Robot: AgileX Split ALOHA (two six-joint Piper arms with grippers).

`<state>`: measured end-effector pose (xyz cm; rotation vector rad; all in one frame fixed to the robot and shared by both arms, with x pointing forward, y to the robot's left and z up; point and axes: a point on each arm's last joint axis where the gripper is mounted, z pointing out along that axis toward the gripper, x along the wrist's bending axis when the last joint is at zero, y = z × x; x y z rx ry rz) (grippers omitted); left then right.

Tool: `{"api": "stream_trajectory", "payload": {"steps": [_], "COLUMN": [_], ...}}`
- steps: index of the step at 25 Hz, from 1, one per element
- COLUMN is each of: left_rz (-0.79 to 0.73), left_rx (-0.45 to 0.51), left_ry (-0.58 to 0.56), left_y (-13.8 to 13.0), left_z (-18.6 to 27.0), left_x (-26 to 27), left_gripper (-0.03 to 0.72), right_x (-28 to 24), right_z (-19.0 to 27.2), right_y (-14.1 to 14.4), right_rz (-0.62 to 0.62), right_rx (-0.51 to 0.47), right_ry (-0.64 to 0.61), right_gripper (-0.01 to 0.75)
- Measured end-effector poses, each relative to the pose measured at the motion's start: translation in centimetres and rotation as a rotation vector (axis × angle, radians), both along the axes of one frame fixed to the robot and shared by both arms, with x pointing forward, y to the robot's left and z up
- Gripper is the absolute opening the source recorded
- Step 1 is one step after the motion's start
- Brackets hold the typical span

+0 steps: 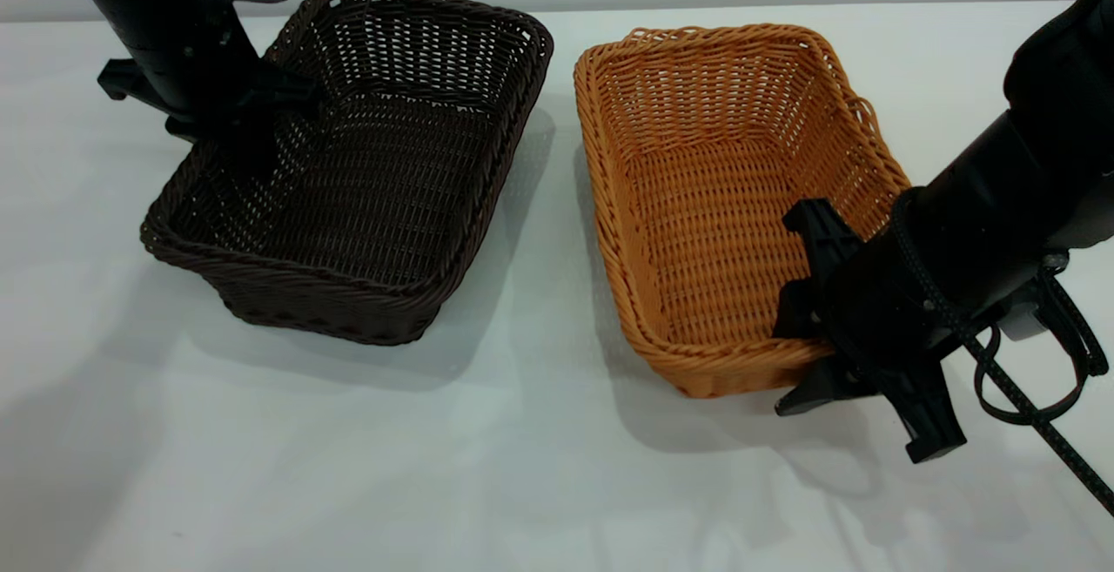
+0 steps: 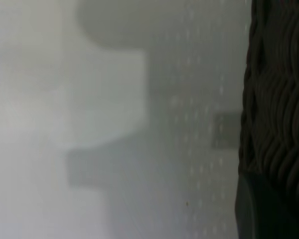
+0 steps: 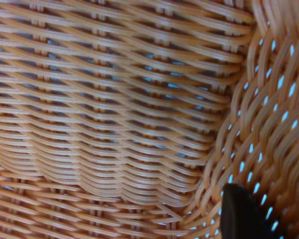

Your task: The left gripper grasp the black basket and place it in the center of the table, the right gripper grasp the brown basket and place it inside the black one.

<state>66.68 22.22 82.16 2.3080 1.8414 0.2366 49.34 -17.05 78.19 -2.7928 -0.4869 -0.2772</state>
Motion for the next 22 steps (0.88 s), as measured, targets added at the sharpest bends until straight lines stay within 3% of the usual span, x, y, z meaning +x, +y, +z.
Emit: {"api": "stream_trajectory", "payload": {"steps": [4, 9, 15, 22], "left_rz": [-0.045, -0.212, -0.558, -1.079], "left_rx": [0.007, 0.043, 0.077, 0.176], "left_ry": [-0.003, -0.018, -0.085, -0.251], "left_y": [0.0, -0.7, -4.7, -11.2], "left_z": [0.3, 1.3, 2.1, 1.8], "left_x": [0.0, 0.1, 0.2, -1.1], "left_gripper": [0.079, 0.079, 0.078, 0.078], "right_x": [0.9, 4.2, 8.0, 10.2], "right_z": [0.9, 4.5, 9.8, 13.9], "right_y": [-1.1, -4.9, -9.8, -10.9], "right_rz": [0.023, 0.090, 0.257, 0.518], "right_rx": [0.013, 0.016, 0.077, 0.200], "right_ry": [-0.048, -0.233, -0.450, -0.522], "right_gripper": [0.162, 0.160, 0.157, 0.155]}}
